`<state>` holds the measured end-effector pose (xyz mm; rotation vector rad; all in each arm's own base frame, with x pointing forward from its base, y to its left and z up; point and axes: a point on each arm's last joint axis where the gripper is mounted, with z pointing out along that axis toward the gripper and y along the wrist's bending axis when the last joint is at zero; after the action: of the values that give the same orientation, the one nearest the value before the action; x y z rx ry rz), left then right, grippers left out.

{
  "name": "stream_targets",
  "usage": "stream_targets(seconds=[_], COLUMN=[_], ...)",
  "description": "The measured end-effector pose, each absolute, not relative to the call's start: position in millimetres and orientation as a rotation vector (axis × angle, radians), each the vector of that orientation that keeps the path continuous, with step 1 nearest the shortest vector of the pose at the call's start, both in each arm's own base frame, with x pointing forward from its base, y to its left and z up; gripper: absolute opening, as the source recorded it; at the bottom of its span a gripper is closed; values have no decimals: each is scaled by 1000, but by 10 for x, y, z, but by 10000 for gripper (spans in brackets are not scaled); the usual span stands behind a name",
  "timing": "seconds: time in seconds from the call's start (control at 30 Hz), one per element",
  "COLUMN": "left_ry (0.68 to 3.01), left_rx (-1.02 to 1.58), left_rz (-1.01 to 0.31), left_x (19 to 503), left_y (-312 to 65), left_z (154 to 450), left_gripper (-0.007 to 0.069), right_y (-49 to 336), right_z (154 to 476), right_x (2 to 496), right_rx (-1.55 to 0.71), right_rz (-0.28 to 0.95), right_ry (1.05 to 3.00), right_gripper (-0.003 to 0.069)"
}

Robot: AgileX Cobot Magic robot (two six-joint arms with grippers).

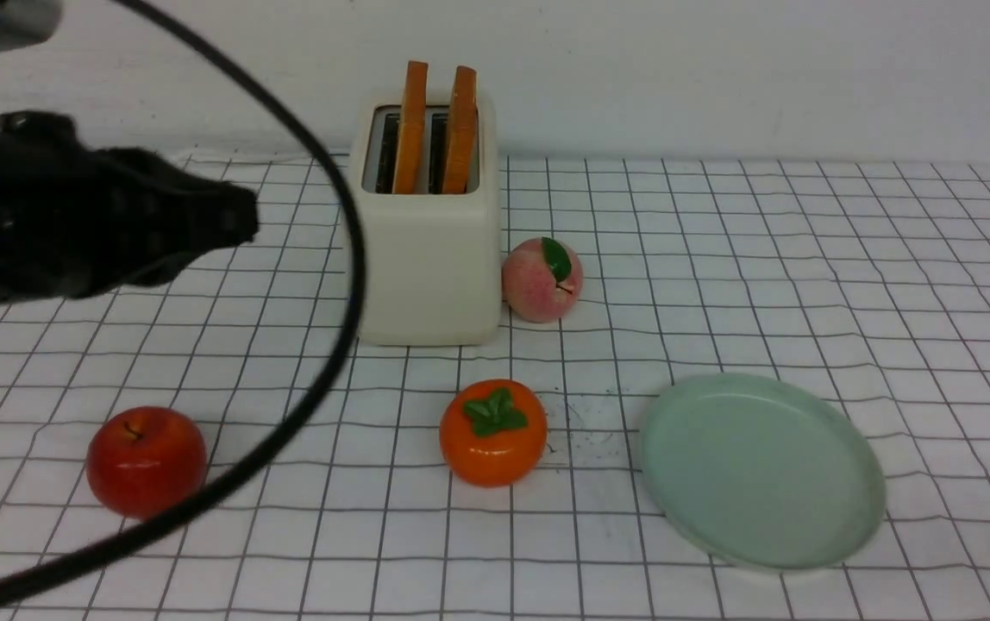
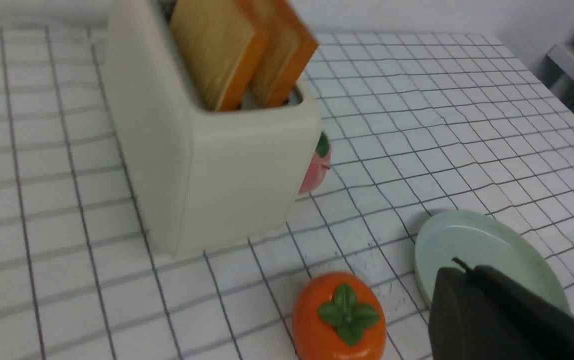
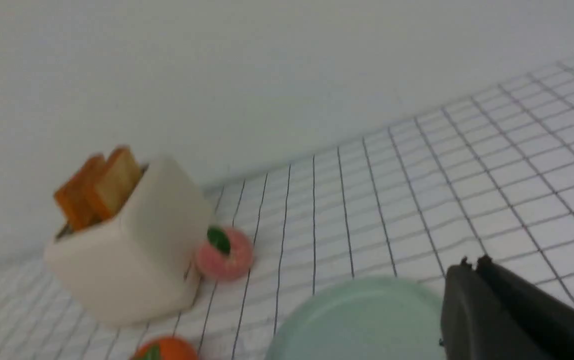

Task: Take toasted bread from bread machine on white checkered table place on plate.
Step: 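Reach for a toast slice standing in the toaster with the left gripper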

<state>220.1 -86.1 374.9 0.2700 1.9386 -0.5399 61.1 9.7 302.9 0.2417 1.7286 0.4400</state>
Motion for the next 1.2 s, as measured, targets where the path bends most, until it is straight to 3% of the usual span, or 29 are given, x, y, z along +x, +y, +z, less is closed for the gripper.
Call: stream_targets(seconds=[0.1, 0.3, 0.47, 0.53, 0.67, 0.87, 1.2], left_ry=[1860, 1747, 1783, 1804, 1834, 1887, 1911], left_rx=[376, 355, 370, 374, 341, 239, 222], left_rz=[-469, -368, -368, -366, -357, -372, -360], left_x=[2349, 2738, 3084, 3311, 3662, 4152, 4564], left_y=[-1090, -1241, -1400, -1497, -1533, -1458, -1513], left_z=[3786, 3792, 3729, 3656, 3534, 3348, 3068], left_gripper=[-13, 13, 171, 295, 419, 452, 452], right_y=[219, 468, 607, 654, 662, 654, 654], right_z=[3389, 3836, 4022, 4088, 4084, 4073, 4080], right_x=[666, 732, 809, 854, 863, 845, 850], right_rx=[27, -260, -364, -392, -411, -424, -422], right_rz=[442, 548, 585, 583, 567, 560, 559], right_ry=[1945, 2093, 2094, 2094, 2113, 2131, 2122], right_gripper=[-18, -9, -6, -3, 0, 1, 6])
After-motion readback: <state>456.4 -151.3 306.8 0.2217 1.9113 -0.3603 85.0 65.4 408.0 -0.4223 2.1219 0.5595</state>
